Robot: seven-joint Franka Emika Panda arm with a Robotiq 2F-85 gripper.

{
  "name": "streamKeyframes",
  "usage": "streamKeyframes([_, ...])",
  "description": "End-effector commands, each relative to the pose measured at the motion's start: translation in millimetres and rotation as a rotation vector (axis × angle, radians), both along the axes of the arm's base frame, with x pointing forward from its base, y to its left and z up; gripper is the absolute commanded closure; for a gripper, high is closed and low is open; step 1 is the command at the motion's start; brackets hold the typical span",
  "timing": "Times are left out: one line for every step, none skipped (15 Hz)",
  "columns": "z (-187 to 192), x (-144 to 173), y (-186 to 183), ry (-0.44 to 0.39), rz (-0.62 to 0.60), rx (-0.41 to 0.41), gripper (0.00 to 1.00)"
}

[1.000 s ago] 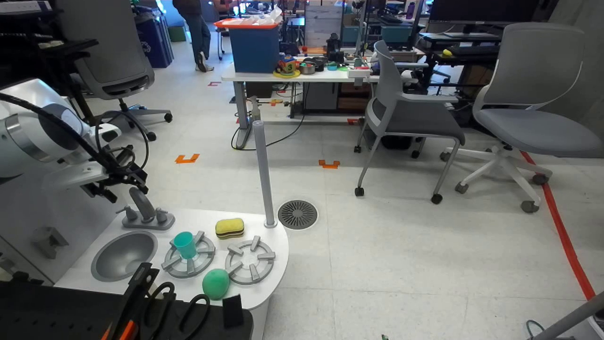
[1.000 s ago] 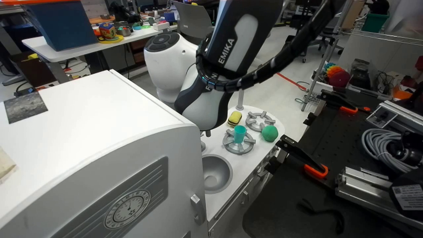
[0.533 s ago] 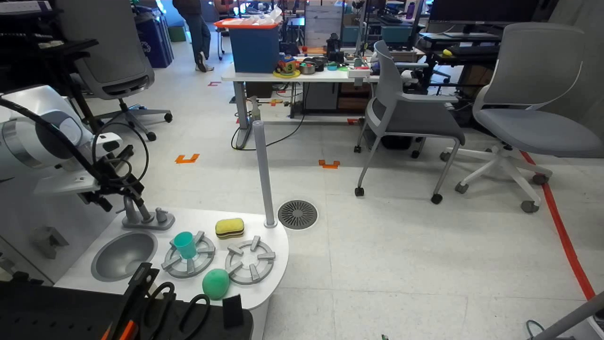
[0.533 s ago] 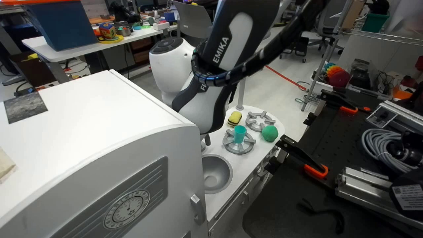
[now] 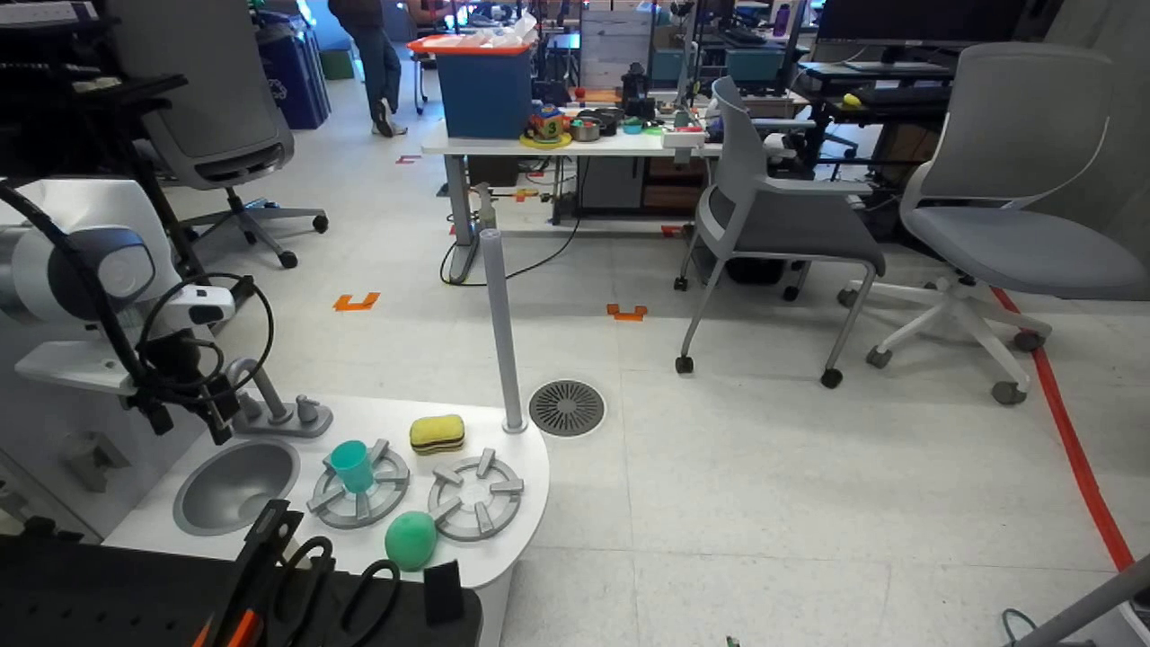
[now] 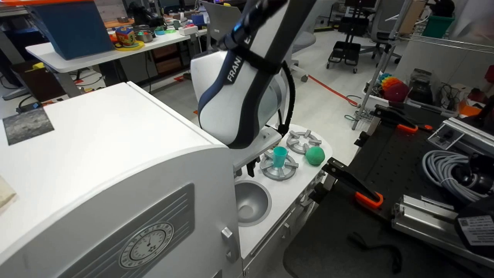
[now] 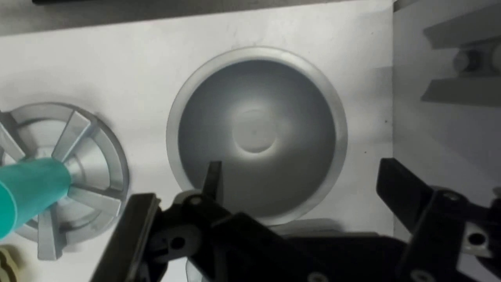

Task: Move the tap nozzle to the left

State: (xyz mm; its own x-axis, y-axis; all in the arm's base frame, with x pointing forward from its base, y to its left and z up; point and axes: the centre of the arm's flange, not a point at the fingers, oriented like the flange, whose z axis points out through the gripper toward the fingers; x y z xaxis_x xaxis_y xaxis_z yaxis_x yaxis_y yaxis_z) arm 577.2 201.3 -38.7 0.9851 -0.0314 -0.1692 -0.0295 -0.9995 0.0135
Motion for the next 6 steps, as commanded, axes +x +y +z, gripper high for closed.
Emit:
streamKeyframes([61.5,-34.9,3.3,0.131,-0.136,0.011,0.00])
streamKeyframes([70.9,-42.4,1.4,0.175,-0.162,-0.011,0.00])
streamKeyframes([83.5,-52.1,-2.4,0.208,-0.186,-0.067,0.00])
streamKeyframes([39.3,-26.7,2.1,0.147,-0.129,-0.027,0.00])
streamKeyframes([52.4,-33.3,1.7,0.172,-0.149,-0.047,0.00])
streamKeyframes([62.6,-38.1,1.4,0.182,-0.160,-0.057,0.00])
